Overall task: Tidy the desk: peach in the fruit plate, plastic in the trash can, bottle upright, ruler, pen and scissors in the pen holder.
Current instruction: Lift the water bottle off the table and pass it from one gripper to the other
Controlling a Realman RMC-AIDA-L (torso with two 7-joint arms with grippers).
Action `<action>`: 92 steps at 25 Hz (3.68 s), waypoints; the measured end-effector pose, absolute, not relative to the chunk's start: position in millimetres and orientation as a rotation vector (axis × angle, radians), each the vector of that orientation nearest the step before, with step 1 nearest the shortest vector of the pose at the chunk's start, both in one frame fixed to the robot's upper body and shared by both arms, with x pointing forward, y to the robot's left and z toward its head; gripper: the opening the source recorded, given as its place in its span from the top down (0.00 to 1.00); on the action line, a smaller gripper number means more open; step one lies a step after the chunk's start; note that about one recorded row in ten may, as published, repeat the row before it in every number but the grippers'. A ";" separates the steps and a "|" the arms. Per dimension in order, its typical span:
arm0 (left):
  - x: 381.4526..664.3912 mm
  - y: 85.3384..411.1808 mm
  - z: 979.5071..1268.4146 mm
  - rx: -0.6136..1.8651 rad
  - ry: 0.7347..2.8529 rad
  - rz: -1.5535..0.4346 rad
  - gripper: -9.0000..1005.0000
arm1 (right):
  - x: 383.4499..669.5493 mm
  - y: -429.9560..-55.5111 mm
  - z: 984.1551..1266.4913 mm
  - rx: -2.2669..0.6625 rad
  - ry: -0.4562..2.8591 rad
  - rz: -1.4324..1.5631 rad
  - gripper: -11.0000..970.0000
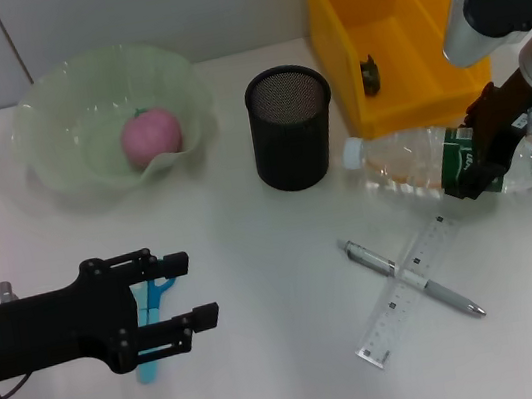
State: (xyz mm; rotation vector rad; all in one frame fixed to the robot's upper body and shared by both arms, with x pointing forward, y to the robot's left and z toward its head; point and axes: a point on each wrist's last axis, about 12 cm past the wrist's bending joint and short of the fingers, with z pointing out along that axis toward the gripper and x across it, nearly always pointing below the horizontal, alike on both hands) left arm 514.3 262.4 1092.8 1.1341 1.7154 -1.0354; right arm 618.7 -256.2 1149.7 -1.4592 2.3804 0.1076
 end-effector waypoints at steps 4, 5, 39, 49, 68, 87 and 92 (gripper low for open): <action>514.8 262.7 1093.1 1.135 1.715 -1.034 0.21 | 617.4 -257.6 1152.9 -1.467 2.369 0.102 0.20; 514.8 262.8 1093.2 1.136 1.716 -1.034 0.21 | 616.8 -258.2 1154.0 -1.470 2.364 0.099 0.20; 522.2 277.4 1104.2 0.870 1.629 -1.017 0.21 | 580.7 -260.4 1175.7 -1.309 1.693 0.621 0.20; 528.3 282.5 1104.3 0.698 1.548 -1.035 0.20 | 582.6 -232.2 1138.4 -1.218 1.561 0.810 0.20; 522.0 260.5 1090.2 0.544 1.378 -1.149 0.20 | 570.2 -207.0 1106.6 -1.046 1.417 0.967 0.20; 520.9 251.8 1094.3 0.507 1.281 -1.193 0.20 | 561.6 -190.8 1097.8 -1.066 1.379 1.025 0.20; 520.7 250.0 1095.3 0.511 1.269 -1.201 0.20 | 560.4 -188.1 1096.0 -1.069 1.376 1.029 0.20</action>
